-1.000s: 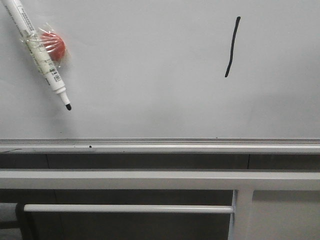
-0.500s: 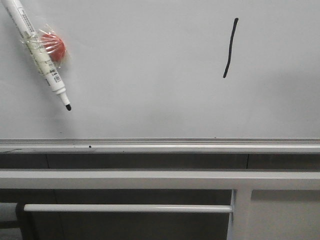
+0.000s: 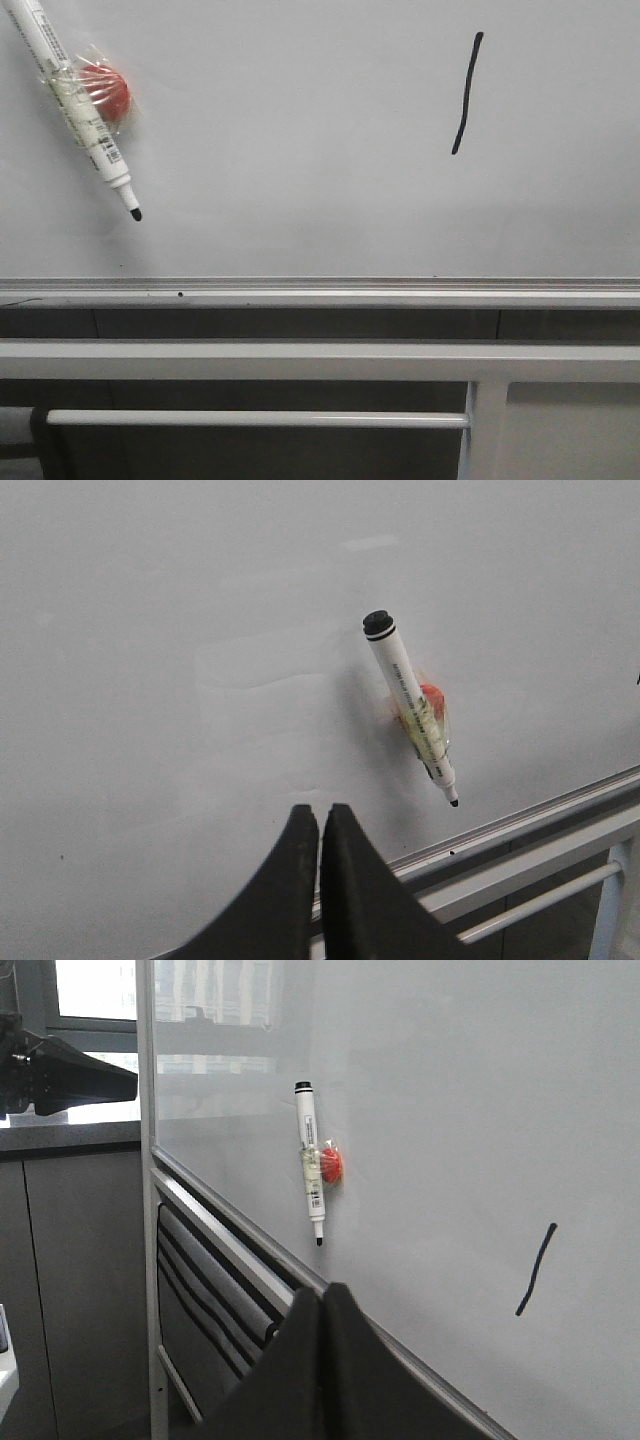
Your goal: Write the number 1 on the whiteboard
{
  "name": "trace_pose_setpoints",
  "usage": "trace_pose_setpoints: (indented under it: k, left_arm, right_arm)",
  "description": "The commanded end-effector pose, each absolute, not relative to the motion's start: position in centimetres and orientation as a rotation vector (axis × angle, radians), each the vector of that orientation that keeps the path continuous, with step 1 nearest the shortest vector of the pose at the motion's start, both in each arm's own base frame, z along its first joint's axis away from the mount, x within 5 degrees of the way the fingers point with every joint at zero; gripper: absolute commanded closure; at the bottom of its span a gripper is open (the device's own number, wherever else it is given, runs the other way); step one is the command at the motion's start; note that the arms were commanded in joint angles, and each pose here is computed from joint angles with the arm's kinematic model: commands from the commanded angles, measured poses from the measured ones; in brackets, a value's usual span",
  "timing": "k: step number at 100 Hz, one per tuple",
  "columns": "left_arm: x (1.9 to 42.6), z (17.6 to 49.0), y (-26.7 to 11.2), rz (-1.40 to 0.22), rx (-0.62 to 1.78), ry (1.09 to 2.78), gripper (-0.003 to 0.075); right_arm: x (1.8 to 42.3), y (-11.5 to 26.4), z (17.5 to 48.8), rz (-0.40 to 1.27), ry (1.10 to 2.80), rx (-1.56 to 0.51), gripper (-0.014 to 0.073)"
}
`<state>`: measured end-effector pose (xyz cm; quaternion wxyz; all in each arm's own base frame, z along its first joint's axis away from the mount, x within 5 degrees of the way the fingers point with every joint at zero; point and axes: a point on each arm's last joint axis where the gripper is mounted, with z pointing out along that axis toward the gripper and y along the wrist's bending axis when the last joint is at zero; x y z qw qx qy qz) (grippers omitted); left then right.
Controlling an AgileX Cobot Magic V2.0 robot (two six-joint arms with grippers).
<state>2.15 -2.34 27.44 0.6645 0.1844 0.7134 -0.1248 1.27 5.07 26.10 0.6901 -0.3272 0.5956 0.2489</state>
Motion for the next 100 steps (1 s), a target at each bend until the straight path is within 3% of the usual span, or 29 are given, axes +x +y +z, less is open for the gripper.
trace_pose_setpoints:
  k: [1,57,86,100]
  left_arm:
    - [1.6,28.9,-2.0,-0.294,0.363,1.496,0.0741]
    - [1.6,28.9,-2.1,-0.294,0.364,1.499,0.0741]
    - [3.3,27.0,-0.8,-0.066,0.234,1.482,0.0741]
    - [4.2,25.4,-0.5,-0.053,0.104,1.451,0.0741]
  right_arm:
    - [0.9,4.8,27.5,0.562,1.277,-0.68,0.0659]
    - [0.9,4.8,27.5,0.562,1.277,-0.68,0.0659]
    - [0.9,4.8,27.5,0.562,1.277,-0.68,0.0659]
    - [0.9,4.8,27.5,0.562,1.277,-0.68,0.0659]
